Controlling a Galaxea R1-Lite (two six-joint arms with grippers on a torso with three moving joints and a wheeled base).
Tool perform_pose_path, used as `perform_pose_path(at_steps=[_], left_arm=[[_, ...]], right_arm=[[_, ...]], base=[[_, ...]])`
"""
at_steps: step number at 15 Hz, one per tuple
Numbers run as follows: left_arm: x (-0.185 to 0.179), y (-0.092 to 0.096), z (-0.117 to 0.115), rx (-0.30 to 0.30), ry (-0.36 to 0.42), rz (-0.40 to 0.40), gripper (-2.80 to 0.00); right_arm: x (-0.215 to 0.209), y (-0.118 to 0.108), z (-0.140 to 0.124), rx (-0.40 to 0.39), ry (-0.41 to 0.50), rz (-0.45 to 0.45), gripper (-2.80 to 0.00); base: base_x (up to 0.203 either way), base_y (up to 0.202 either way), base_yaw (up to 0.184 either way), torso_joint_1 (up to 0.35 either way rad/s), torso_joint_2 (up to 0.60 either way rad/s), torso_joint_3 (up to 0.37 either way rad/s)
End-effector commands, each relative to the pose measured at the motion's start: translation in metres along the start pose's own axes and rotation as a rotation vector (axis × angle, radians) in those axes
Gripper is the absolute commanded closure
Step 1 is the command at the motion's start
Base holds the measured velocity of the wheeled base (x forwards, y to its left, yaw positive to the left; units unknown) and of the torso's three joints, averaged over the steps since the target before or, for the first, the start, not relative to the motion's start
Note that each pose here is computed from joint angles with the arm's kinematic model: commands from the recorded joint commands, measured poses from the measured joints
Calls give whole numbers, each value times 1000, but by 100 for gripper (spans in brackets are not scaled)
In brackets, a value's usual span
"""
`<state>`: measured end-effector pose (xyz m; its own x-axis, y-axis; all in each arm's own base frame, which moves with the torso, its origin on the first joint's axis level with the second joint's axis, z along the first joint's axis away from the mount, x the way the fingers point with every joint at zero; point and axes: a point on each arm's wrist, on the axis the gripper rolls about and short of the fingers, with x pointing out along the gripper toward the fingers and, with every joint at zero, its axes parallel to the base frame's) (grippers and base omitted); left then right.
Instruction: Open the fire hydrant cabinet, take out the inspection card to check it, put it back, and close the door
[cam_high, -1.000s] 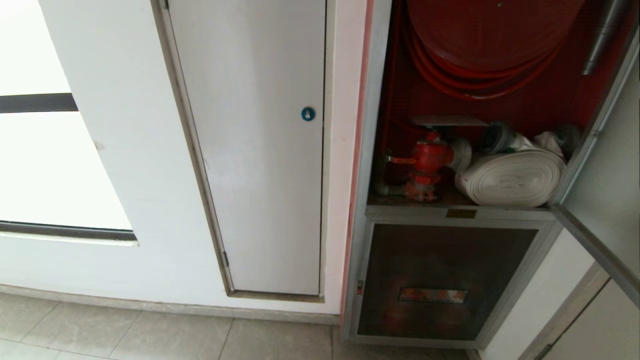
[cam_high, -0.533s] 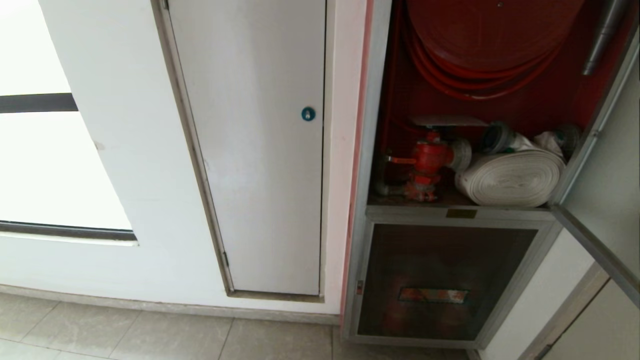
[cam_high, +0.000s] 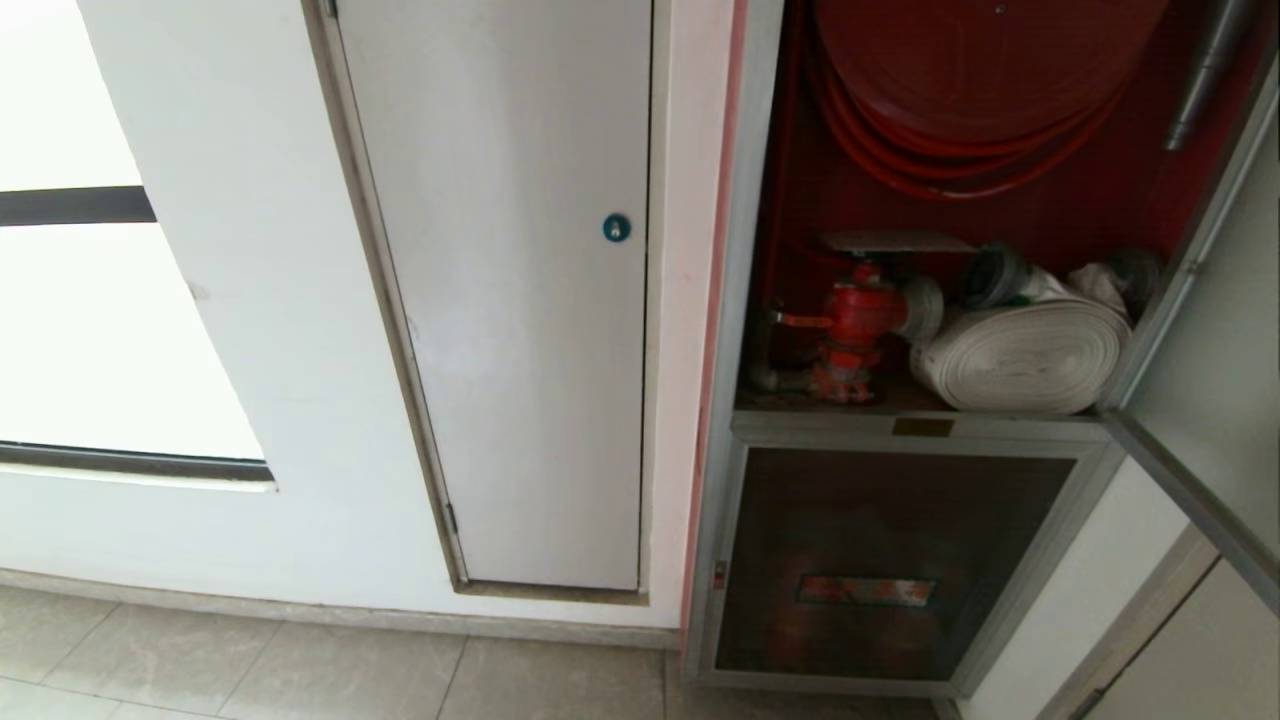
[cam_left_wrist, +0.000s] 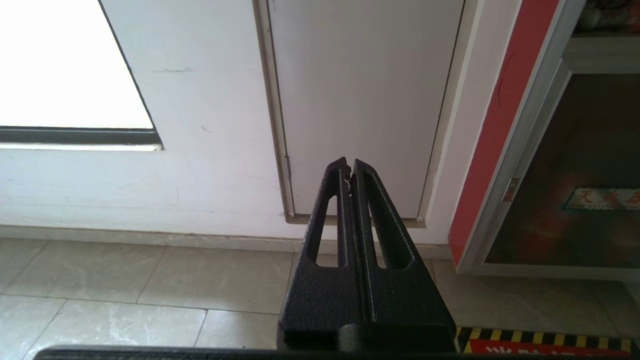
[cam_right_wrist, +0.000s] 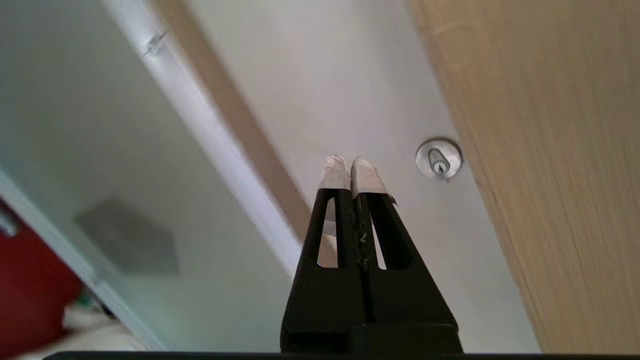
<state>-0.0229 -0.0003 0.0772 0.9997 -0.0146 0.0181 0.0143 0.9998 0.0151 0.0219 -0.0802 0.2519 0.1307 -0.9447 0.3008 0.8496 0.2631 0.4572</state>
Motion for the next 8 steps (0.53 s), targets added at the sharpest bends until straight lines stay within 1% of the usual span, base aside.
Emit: perform_pose_path(at_steps=[1, 3, 6, 8], left_arm=[[0, 0, -2, 0, 6, 1, 0], [0, 0, -2, 0, 6, -1, 0], [0, 0, -2, 0, 6, 1, 0], [0, 0, -2, 0, 6, 0, 0]], right_arm=[[11, -6, -6, 1, 23, -32, 0], [23, -9, -8, -5, 28, -44, 0], [42, -10, -3, -11, -34, -22, 0], [57, -9, 1, -14, -44, -20, 0]], base=[[0, 0, 0, 0, 0, 0], [0, 0, 0, 0, 0, 0], [0, 0, 0, 0, 0, 0], [0, 0, 0, 0, 0, 0]])
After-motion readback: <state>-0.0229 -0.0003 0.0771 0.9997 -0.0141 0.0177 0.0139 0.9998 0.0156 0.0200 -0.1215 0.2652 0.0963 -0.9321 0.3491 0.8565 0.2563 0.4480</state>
